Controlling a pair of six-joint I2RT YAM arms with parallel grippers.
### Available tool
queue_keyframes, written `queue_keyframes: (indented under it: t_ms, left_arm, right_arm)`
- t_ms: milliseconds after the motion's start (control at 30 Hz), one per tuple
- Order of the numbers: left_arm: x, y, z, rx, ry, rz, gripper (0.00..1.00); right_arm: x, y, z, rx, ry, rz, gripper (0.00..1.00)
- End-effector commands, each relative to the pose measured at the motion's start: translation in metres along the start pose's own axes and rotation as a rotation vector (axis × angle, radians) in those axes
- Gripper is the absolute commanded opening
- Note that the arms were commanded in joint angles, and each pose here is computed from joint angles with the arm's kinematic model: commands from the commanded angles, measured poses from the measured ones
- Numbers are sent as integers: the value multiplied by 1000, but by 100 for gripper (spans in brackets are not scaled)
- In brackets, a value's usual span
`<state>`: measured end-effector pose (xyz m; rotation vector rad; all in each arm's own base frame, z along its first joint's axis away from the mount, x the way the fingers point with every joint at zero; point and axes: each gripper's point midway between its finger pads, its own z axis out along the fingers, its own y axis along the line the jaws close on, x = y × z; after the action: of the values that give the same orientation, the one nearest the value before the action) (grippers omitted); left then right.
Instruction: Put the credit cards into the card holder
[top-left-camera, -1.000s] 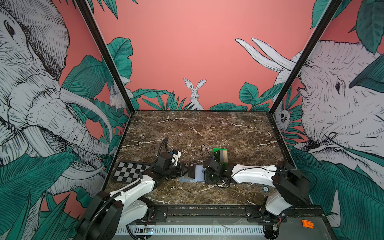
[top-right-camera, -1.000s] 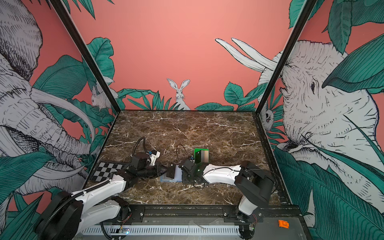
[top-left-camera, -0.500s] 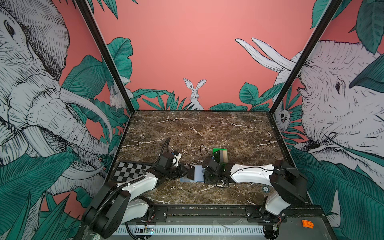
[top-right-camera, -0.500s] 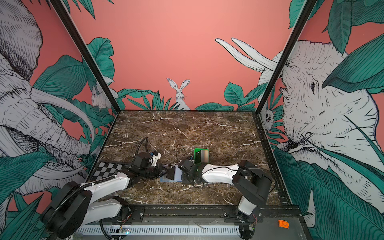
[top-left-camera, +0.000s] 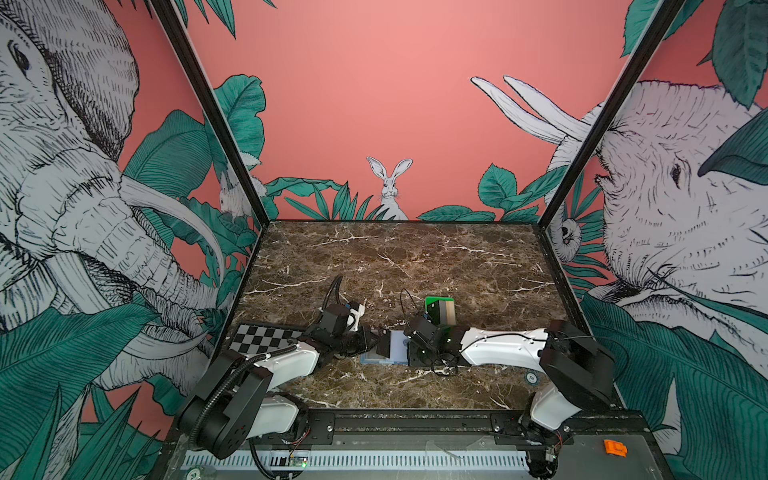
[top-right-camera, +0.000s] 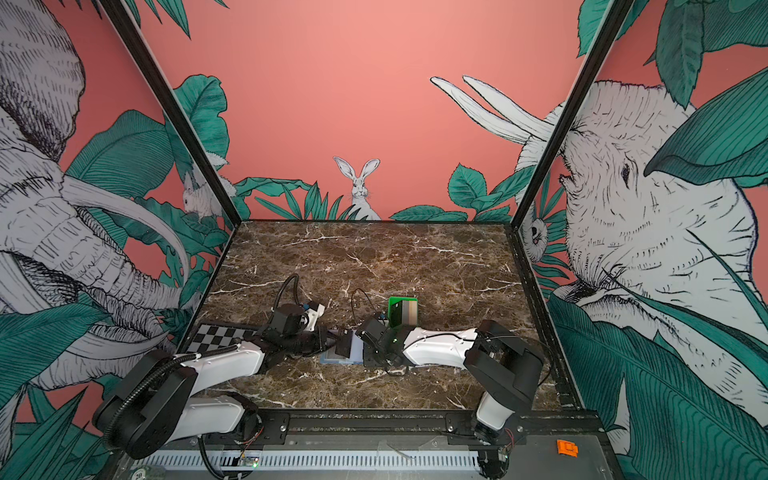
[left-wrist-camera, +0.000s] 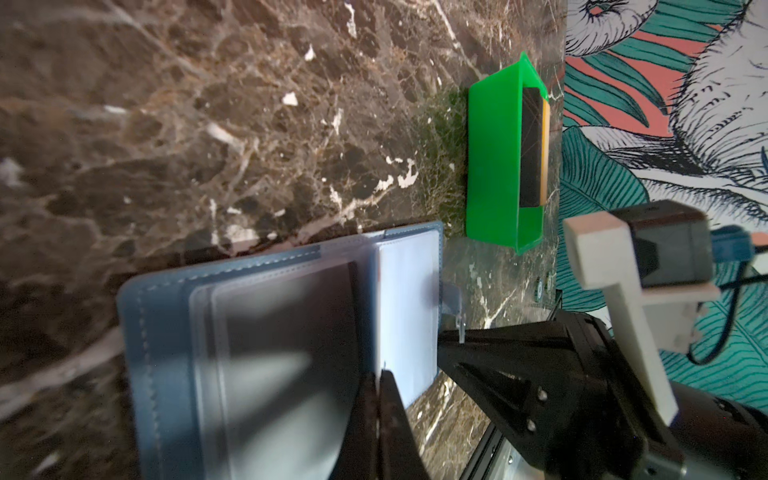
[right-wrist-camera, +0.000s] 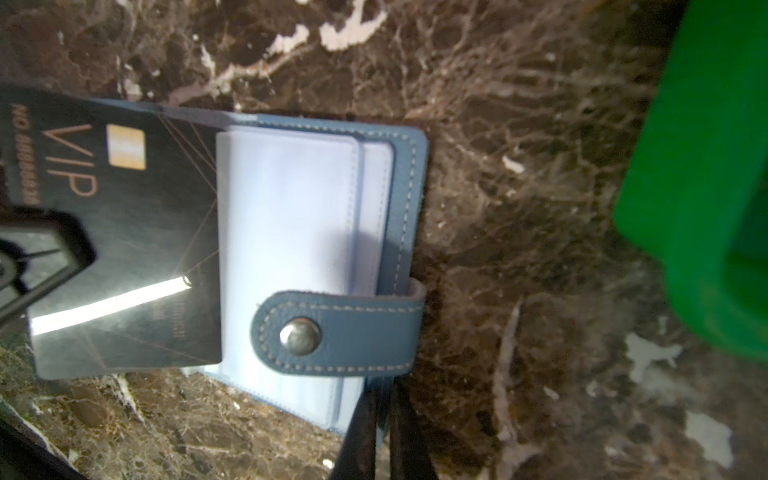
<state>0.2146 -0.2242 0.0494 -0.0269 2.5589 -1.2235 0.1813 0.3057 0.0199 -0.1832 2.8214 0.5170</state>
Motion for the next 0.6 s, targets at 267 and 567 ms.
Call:
queue_keyframes:
  t_ms: [267, 567]
  left_arm:
    - [8, 7, 1, 20, -2, -18, 1]
    - [16, 13, 4, 32, 10, -54, 1]
  right_arm:
    - [8, -11, 12, 47, 23, -7, 9]
    - [8, -10, 13, 47, 24, -7, 9]
